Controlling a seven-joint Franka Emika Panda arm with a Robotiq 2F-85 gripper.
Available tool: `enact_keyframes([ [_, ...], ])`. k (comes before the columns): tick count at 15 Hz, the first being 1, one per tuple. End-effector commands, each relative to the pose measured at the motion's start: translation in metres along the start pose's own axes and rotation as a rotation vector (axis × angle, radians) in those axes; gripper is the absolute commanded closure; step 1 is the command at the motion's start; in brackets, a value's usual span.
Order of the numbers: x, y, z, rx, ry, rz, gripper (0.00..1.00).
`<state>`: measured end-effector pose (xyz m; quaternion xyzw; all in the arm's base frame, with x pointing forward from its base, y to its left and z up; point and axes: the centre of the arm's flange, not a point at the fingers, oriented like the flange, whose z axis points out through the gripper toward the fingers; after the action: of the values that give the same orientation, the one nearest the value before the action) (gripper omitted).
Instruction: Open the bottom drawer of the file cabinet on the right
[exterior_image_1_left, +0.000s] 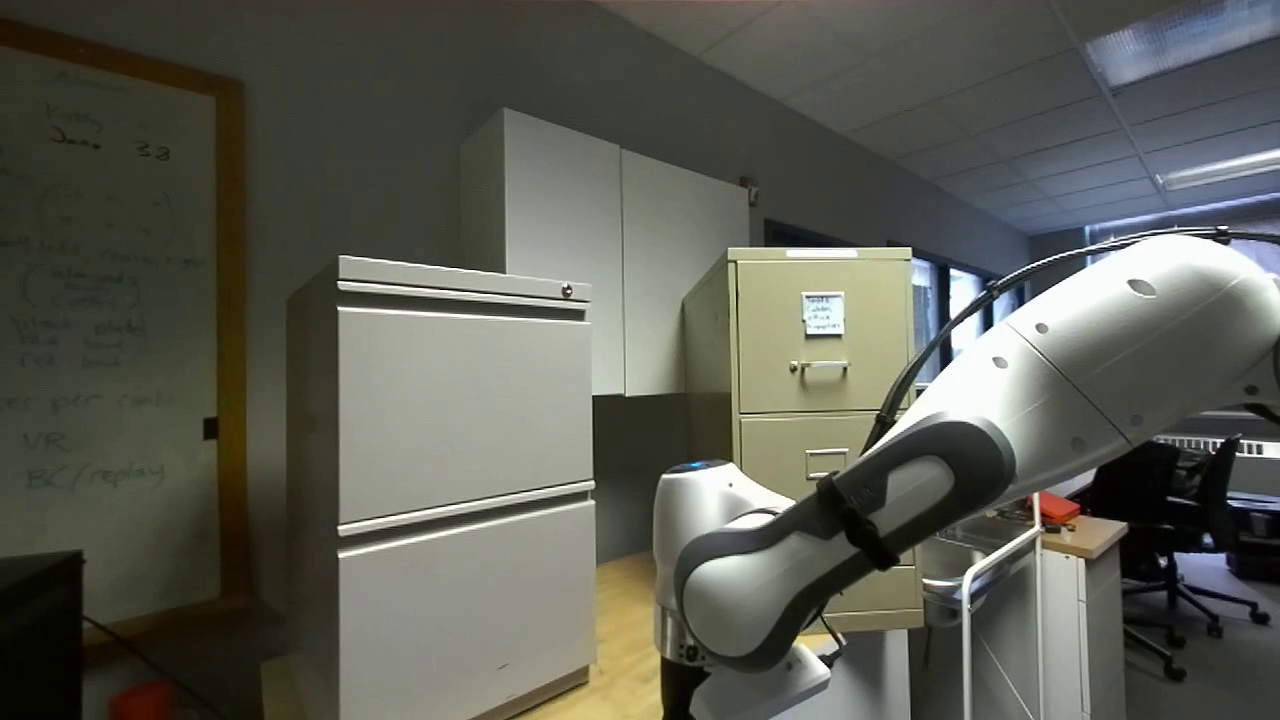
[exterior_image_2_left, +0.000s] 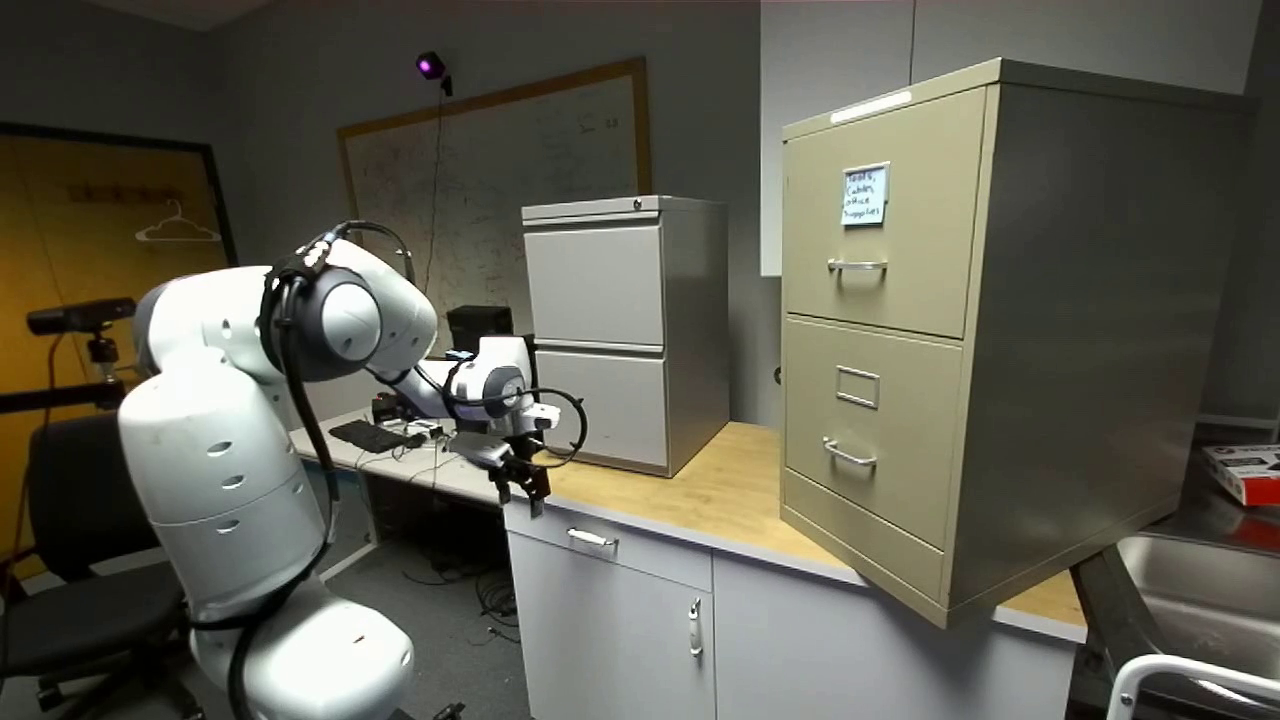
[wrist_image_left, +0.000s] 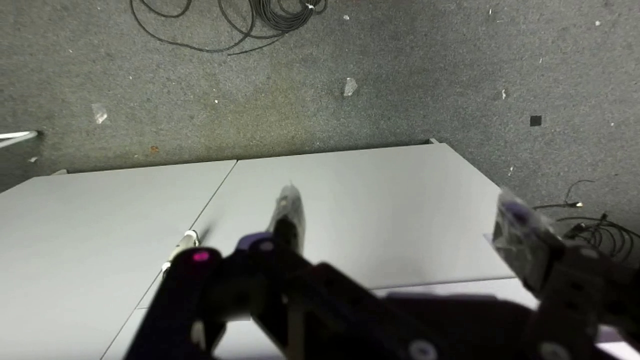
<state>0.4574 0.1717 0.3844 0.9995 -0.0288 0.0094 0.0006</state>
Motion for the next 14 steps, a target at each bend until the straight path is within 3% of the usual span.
enact_keyframes([
  [1, 0.009, 0.037, -0.007, 0.025, 0.052, 0.083, 0.0],
  [8, 0.021, 0.159, -0.01, 0.228, 0.243, 0.354, 0.0],
  [14, -0.001, 0.265, -0.008, 0.399, 0.461, 0.576, 0.0],
])
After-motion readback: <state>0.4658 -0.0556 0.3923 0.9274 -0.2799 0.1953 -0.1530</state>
